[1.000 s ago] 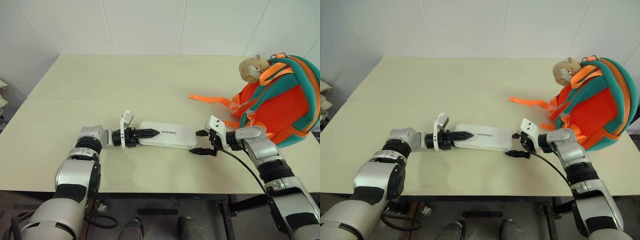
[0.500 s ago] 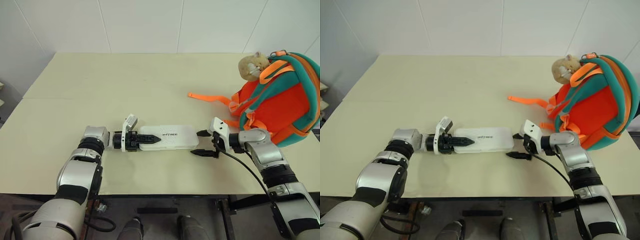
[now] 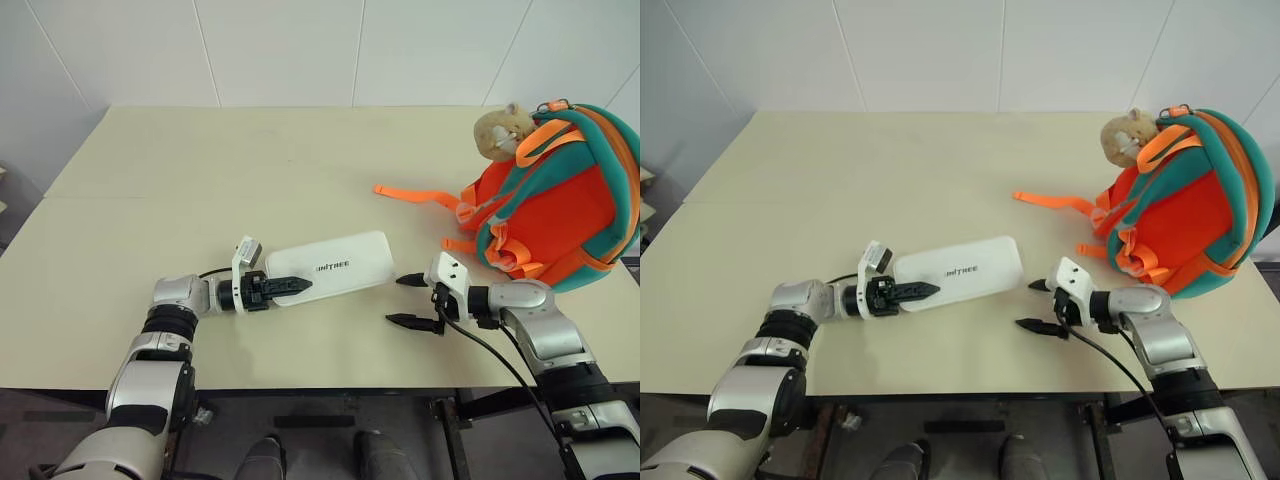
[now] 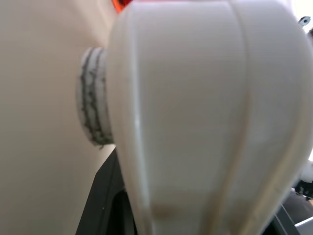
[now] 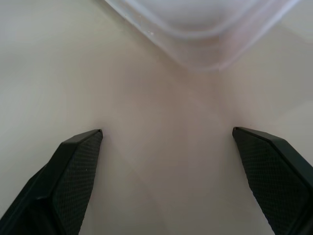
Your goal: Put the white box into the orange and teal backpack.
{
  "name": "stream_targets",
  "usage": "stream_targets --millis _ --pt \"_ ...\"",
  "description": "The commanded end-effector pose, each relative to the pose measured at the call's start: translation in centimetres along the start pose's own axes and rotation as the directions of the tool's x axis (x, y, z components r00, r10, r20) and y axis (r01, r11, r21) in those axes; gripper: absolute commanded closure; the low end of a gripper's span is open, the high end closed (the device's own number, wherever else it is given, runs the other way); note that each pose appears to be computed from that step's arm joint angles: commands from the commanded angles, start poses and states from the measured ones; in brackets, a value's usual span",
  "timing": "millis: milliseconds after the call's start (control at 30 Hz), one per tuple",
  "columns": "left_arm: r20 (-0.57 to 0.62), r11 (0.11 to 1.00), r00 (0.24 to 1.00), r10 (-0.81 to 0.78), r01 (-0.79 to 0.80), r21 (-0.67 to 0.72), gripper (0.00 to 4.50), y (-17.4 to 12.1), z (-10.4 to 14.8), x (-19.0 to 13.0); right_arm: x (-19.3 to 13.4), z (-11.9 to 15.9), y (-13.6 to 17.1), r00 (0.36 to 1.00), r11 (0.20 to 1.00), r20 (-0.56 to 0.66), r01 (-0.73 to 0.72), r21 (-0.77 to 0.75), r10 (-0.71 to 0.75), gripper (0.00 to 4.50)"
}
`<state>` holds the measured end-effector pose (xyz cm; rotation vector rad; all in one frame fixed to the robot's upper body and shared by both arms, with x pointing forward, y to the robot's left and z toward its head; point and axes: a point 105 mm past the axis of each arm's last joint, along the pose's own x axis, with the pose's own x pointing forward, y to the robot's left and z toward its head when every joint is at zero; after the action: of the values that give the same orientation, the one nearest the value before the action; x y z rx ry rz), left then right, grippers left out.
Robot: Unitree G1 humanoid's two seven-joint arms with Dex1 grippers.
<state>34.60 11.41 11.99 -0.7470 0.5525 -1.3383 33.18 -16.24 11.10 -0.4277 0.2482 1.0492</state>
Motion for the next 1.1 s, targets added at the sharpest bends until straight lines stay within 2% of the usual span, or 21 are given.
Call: stream_targets --millis 33,133,200,300,400,500,667,767,867,1000,1100 --pt "0.062 0.986 0.998 -0.015 0.004 0.165 3.16 -1.4 1.8 -1.0 -1.3 1.6 -0.5 0.993 0.995 0.061 0.1 0.001 -0.1 0.0" --pt "0.061 0.964 0.998 0.01 -0.026 0.265 3.16 -1.8 2.1 -1.4 -2.1 2.0 -1.0 0.98 0.983 0.073 0.184 0.022 -0.185 0.0" --pt "0.069 0.936 0.997 0.033 -0.055 0.348 3.16 -2.3 2.7 -1.9 -3.5 2.8 -2.4 0.936 0.942 0.112 0.328 0.075 -0.335 0.0" --pt "0.104 0.891 0.993 0.054 -0.095 0.444 3.16 -3.6 4.1 -3.0 -6.9 4.4 -5.7 0.767 0.782 0.156 0.599 0.175 -0.622 0.0" --pt "0.075 0.863 0.992 0.097 -0.121 0.491 3.16 -3.8 3.9 -3.6 -9.8 4.6 -8.3 0.586 0.594 0.108 0.775 0.217 -0.803 0.0" --pt "0.062 0.865 0.993 0.104 -0.121 0.487 3.16 -3.8 3.5 -3.6 -11.2 5.0 -9.2 0.5 0.501 0.07 0.831 0.242 -0.863 0.0" --pt "0.027 0.877 0.995 0.097 -0.098 0.47 3.16 -4.1 2.6 -3.7 -12.2 6.7 -9.2 0.467 0.459 0.036 0.849 0.26 -0.884 0.0" --pt "0.01 0.891 0.996 0.088 -0.083 0.446 3.16 -4.4 2.3 -3.9 -11.8 8.1 -8.3 0.526 0.514 0.042 0.808 0.287 -0.85 0.0" --pt "-0.017 0.908 0.997 0.08 -0.066 0.413 3.16 -4.7 1.7 -4.2 -11.2 9.3 -6.2 0.623 0.614 0.068 0.737 0.282 -0.779 0.0" --pt "-0.023 0.911 0.995 0.094 -0.076 0.406 3.16 -4.5 1.5 -4.5 -11.8 9.5 -4.7 0.658 0.645 0.057 0.71 0.283 -0.75 0.0" --pt "-0.014 0.912 0.996 0.093 -0.079 0.403 3.16 -4.4 1.7 -4.4 -13.1 9.0 -4.8 0.615 0.598 0.03 0.751 0.28 -0.788 0.0"
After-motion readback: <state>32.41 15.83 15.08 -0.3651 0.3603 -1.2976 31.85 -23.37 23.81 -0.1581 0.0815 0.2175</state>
